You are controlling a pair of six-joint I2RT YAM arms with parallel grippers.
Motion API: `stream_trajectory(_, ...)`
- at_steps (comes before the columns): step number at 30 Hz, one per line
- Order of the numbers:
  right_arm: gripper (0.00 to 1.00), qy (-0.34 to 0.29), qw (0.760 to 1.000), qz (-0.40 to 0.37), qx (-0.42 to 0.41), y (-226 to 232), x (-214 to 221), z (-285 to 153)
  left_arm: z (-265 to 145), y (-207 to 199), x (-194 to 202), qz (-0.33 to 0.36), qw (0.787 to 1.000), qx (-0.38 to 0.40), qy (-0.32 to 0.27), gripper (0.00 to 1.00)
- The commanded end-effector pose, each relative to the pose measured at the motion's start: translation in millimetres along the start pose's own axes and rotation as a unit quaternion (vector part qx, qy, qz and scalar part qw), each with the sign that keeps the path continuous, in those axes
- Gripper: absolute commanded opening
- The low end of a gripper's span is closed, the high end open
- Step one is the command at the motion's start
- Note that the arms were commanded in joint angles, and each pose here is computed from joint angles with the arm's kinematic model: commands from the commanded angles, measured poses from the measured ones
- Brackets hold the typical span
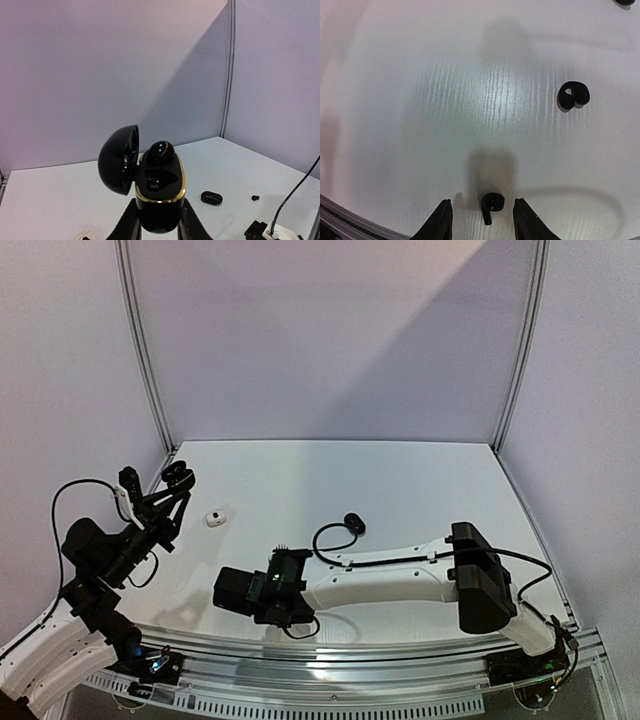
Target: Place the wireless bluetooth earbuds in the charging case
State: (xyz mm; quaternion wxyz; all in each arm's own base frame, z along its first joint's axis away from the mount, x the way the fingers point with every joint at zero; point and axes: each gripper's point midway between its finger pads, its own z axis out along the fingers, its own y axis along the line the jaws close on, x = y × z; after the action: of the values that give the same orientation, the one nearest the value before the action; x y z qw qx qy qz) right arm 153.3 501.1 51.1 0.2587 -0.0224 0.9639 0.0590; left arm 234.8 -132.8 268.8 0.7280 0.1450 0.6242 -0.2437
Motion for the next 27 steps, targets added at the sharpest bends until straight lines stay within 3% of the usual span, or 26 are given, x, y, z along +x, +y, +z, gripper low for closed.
stream_trajectory(1,0.42,0.017,1.000,-0.002,0.021,-6.1,4.0,13.2,-1.1,0.4,3.4,-0.003,1.000,-0.001,-0.001,0.00)
stream_trajectory(20,0.21,0.055,0.998,-0.016,0.040,-8.8,25.4,39.1,-1.3,0.3,1.8,-0.004,1.000,-0.001,-0.004,0.00)
stream_trajectory(27,0.21,0.058,0.997,-0.023,0.048,-13.7,25.4,34.4,-1.4,0.0,2.9,-0.004,1.000,0.000,-0.003,0.00)
